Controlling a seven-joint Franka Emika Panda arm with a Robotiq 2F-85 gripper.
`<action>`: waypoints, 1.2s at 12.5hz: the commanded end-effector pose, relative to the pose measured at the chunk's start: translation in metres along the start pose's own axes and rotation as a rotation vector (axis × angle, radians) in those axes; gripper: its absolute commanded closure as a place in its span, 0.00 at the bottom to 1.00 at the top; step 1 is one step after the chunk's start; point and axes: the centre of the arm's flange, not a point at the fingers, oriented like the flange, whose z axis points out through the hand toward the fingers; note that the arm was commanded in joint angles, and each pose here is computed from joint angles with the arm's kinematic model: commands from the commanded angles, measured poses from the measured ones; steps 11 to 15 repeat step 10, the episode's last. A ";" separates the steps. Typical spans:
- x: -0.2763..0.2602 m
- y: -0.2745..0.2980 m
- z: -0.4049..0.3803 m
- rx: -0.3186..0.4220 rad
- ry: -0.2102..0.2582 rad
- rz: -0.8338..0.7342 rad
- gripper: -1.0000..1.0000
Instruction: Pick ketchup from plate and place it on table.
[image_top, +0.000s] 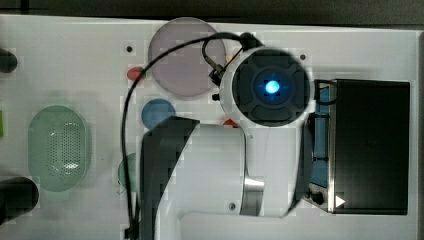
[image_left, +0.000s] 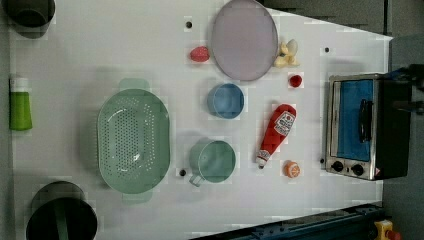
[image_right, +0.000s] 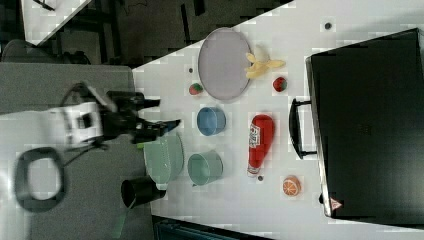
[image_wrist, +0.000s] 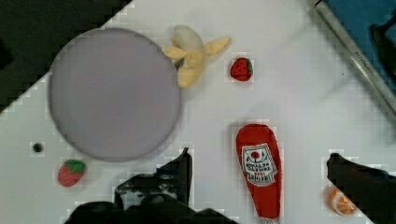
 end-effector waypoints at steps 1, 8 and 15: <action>-0.004 0.001 -0.035 -0.038 -0.077 0.068 0.00; -0.009 0.005 -0.050 -0.074 -0.122 0.067 0.00; -0.009 0.005 -0.049 -0.075 -0.123 0.067 0.00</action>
